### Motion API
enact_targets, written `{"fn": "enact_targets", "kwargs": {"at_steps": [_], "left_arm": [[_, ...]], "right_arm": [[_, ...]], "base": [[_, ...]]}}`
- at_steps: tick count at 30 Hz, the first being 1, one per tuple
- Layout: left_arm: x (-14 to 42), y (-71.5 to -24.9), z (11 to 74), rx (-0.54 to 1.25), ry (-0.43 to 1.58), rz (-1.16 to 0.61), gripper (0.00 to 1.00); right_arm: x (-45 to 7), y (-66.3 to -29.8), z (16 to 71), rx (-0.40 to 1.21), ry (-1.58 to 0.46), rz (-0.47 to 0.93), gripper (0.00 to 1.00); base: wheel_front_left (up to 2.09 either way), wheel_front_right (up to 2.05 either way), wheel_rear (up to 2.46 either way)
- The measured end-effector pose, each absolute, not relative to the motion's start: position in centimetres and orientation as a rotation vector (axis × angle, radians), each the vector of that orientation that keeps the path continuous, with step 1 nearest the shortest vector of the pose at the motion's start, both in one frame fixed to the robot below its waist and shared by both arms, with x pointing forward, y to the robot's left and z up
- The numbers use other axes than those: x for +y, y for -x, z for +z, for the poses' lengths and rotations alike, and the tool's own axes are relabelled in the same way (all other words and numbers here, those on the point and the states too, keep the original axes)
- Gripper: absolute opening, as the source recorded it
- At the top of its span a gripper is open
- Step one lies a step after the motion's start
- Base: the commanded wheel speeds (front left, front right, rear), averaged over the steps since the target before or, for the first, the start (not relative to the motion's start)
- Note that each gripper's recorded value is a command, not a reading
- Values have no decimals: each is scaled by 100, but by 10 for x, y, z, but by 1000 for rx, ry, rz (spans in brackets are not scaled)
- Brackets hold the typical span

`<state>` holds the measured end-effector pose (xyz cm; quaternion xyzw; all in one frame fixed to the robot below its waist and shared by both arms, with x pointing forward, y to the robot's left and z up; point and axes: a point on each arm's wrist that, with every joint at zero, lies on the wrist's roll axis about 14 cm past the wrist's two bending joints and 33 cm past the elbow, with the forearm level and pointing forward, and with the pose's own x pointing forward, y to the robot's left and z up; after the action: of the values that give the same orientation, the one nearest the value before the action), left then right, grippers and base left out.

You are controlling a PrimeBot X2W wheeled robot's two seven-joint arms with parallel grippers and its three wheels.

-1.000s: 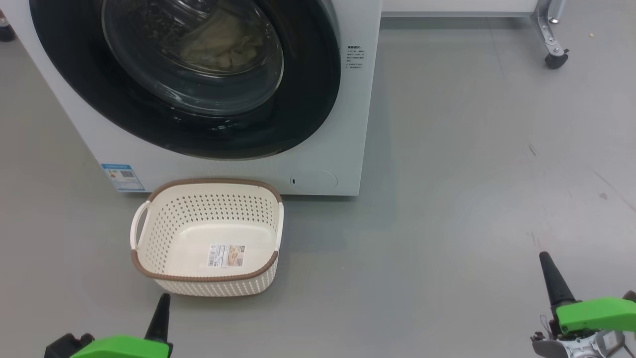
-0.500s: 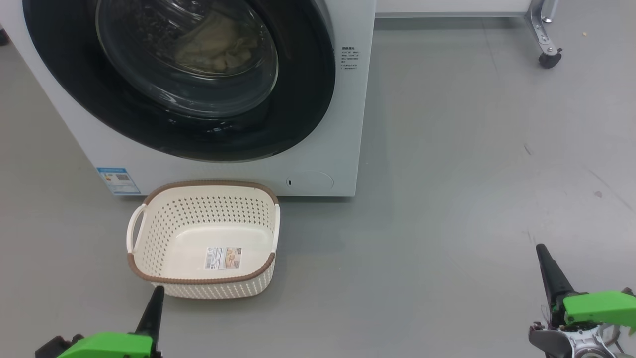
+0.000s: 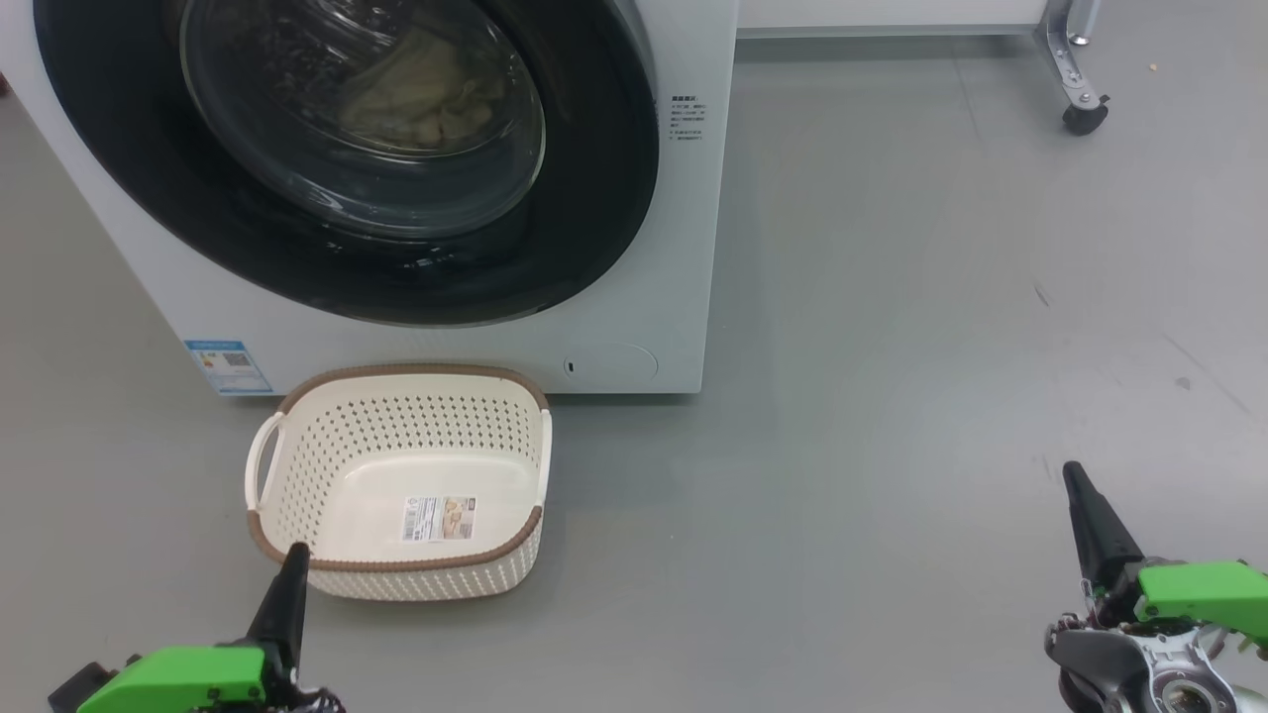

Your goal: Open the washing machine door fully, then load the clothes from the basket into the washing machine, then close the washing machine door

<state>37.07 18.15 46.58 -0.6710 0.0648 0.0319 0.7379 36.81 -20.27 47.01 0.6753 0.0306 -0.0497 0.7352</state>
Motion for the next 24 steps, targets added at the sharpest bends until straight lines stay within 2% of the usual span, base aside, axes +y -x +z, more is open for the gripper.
{"fn": "enact_targets", "kwargs": {"at_steps": [10,24], "left_arm": [[186,-374,474,105,1570,58,0],[186,-374,475,105,1571,55,0]], "right_arm": [[-203,-372,476,47,-1589,-95,0],[-203,-373,477,44,-1589,-91,0]], "base": [[0,0,0],[0,0,0]]}}
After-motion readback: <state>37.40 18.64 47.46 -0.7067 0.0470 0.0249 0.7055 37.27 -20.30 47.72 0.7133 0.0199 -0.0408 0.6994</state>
